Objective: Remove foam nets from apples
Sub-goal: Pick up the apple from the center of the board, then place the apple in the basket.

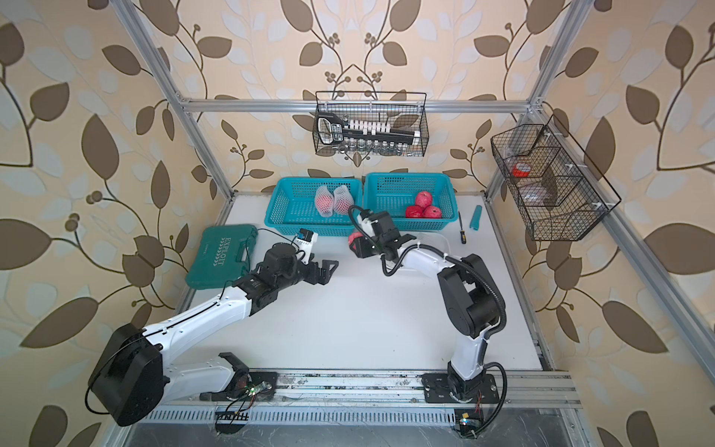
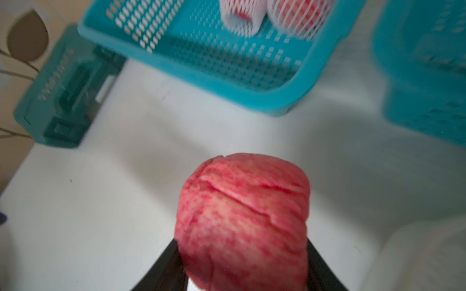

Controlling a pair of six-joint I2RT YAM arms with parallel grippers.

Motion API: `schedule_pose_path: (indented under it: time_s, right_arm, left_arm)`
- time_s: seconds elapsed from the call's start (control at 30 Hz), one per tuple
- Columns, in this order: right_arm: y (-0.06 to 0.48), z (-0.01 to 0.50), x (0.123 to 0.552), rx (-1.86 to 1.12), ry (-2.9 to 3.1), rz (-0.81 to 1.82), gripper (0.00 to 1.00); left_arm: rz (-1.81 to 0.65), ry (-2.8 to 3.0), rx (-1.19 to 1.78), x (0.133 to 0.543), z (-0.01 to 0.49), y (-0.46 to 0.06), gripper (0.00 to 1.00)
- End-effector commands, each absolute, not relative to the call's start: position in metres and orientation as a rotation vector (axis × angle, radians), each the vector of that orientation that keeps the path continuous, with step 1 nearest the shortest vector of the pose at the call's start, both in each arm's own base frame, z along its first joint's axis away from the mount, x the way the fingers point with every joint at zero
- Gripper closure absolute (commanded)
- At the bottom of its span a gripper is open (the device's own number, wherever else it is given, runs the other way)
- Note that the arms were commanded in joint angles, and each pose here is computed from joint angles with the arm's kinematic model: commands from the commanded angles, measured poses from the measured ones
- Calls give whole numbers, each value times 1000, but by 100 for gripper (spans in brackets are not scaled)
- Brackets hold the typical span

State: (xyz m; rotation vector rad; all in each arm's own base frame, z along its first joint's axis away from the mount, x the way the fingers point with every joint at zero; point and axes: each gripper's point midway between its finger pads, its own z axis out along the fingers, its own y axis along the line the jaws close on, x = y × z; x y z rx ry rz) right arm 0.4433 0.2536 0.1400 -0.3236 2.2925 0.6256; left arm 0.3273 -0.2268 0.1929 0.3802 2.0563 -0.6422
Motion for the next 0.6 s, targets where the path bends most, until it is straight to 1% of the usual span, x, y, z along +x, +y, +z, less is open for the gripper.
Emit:
schedule_pose_path:
  time_s: [0.0, 0.13, 0.2, 0.3, 0.4, 0.57]
  right_arm:
    - [234, 205, 468, -244, 2155, 695, 66]
    - [165, 210, 505, -74, 2169, 572, 66]
    - [121, 209, 524, 26, 2161, 495, 66]
    - [55, 203, 548, 164, 2163, 311, 66]
    - [16, 192, 566, 233, 2161, 218, 66]
    - [-28, 174, 597, 314, 2158, 82, 65]
  left_arm:
    - [-744, 1890, 503, 338, 247, -260, 1]
    - [-764, 1892, 567, 337, 249, -284, 1]
    - [-768, 1906, 571, 337, 245, -291, 1]
    - [-778, 1936, 565, 335, 235, -291, 1]
    - [-750, 1969, 549, 333, 223, -285, 1]
    - [-684, 2014, 546, 331, 211, -274, 1]
